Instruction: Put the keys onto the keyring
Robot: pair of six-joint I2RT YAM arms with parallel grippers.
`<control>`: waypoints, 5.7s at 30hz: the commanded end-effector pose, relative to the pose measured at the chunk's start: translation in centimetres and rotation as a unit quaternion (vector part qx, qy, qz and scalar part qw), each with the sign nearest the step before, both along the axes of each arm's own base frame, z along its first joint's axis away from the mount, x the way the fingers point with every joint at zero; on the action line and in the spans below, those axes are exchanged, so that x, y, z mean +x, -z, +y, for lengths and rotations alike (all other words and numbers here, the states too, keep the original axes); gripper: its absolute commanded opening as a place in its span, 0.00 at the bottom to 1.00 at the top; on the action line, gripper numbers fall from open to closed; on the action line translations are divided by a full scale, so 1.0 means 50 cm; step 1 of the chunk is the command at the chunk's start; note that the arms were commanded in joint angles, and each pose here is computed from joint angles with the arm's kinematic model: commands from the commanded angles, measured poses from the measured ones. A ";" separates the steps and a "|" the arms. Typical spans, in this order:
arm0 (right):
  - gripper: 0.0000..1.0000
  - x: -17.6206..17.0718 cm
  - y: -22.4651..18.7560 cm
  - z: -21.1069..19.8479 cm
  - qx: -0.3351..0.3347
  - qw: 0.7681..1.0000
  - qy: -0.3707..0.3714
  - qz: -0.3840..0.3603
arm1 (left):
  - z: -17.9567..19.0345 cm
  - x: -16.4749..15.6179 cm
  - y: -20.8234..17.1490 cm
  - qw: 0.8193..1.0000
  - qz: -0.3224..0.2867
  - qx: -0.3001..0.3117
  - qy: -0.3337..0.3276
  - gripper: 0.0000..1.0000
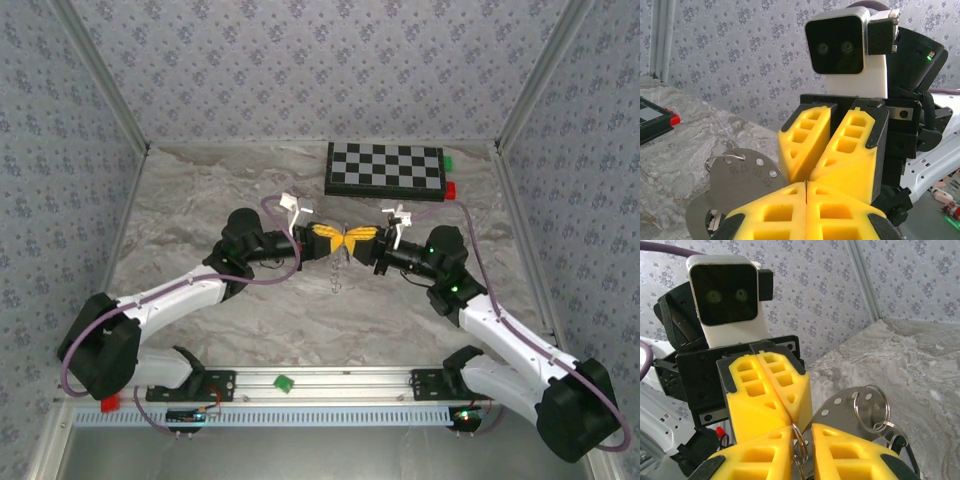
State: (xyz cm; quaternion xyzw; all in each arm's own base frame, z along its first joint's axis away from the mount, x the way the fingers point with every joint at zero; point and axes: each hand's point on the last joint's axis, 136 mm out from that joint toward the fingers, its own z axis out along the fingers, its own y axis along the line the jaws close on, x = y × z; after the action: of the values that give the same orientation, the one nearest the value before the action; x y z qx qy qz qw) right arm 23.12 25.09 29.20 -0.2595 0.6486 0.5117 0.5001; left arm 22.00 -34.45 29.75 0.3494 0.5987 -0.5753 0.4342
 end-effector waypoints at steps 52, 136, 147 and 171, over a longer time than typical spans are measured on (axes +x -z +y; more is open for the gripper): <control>0.00 -0.024 -0.034 0.014 -0.135 0.981 -0.141 -0.020 | 0.021 -0.025 -0.036 0.999 -0.014 0.018 0.048 0.31; 0.22 0.018 -0.116 -0.001 0.078 0.995 -0.032 -0.049 | 0.019 0.024 -0.128 0.990 -0.066 -0.110 -0.061 0.00; 0.21 0.006 -0.078 0.005 0.071 0.996 -0.035 -0.029 | 0.028 0.032 -0.133 0.988 -0.065 -0.117 -0.082 0.00; 0.29 0.001 -0.079 -0.003 0.074 0.996 -0.011 -0.041 | 0.028 0.024 -0.126 0.989 -0.063 -0.116 -0.071 0.00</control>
State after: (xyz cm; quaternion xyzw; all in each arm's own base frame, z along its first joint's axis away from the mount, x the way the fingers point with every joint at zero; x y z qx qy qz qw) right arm 23.36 25.42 31.98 -0.2468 0.6007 0.5552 0.5197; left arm 23.91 -33.58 33.58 0.2855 0.5580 -0.5766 0.5241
